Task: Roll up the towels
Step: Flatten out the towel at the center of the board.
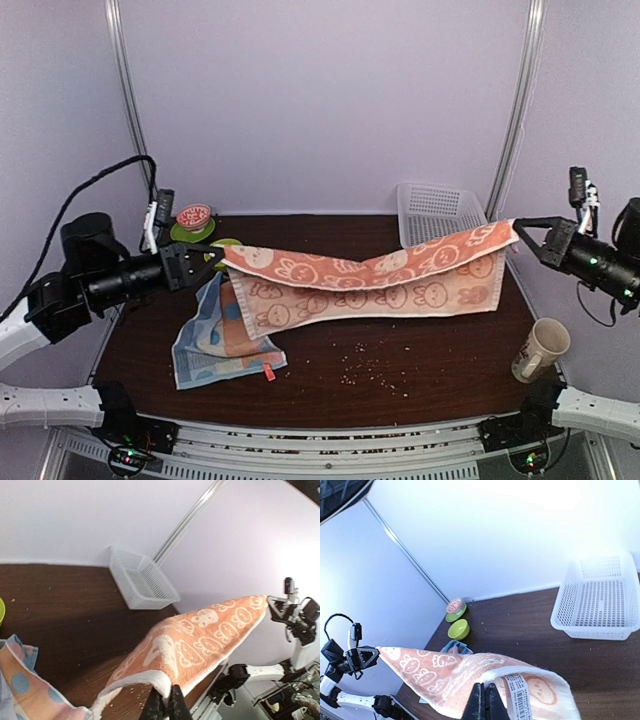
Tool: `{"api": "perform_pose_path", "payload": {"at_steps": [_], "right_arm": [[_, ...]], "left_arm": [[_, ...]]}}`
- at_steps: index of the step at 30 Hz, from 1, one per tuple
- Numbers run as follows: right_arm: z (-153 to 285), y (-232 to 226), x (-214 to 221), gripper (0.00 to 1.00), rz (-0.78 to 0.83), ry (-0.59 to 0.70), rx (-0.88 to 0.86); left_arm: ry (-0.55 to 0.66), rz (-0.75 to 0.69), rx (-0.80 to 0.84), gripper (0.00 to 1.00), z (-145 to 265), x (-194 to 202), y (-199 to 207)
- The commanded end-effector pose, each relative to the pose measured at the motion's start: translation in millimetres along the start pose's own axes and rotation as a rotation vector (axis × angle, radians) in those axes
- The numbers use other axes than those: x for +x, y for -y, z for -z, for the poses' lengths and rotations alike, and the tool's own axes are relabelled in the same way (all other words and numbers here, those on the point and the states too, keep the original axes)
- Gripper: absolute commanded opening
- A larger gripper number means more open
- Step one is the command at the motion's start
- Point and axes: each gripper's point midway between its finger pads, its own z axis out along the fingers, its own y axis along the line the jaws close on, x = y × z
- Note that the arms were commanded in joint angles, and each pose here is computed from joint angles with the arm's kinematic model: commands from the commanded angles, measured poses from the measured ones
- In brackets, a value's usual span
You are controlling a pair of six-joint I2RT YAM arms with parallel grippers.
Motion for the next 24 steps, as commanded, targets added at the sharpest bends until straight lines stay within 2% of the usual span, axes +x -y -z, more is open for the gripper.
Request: {"api": "perform_pose_path", "payload": {"at_steps": [1,6,10,16,20,24], "right_arm": [[29.3,-10.1,8.8,0.00,0.122,-0.067,-0.077],[69.9,-44.8,-3.7,0.00,0.146,-0.040,-0.276],[78.2,-49.8,-13.3,0.00,0.104,0.013,-0.309],[29.4,-10.6,12.6,0.00,-0.037,-0.013,-0.130],[-13.3,41.0,54.6,0.00,-0.135,-0.104,0.125],[-55.1,80.0,96.6,0.00,-0.203,-0.167,0.278]], "left_arm": [[0.020,-0.042,0.133,0.00,45.8,7.7,22.5],[0.116,-0.014,0.261,0.00,101.9,-4.3,44.5],[0.147,-0.014,0.263,0.00,114.2,-11.9,47.1],[-0.020,0.013,0.225,0.00,49.6,17.4,36.7],[-0.130,0.044,0.186,0.00,-2.9,46.4,19.9],[-0.200,0.055,0.060,0.00,-54.9,66.4,-13.4]]}}
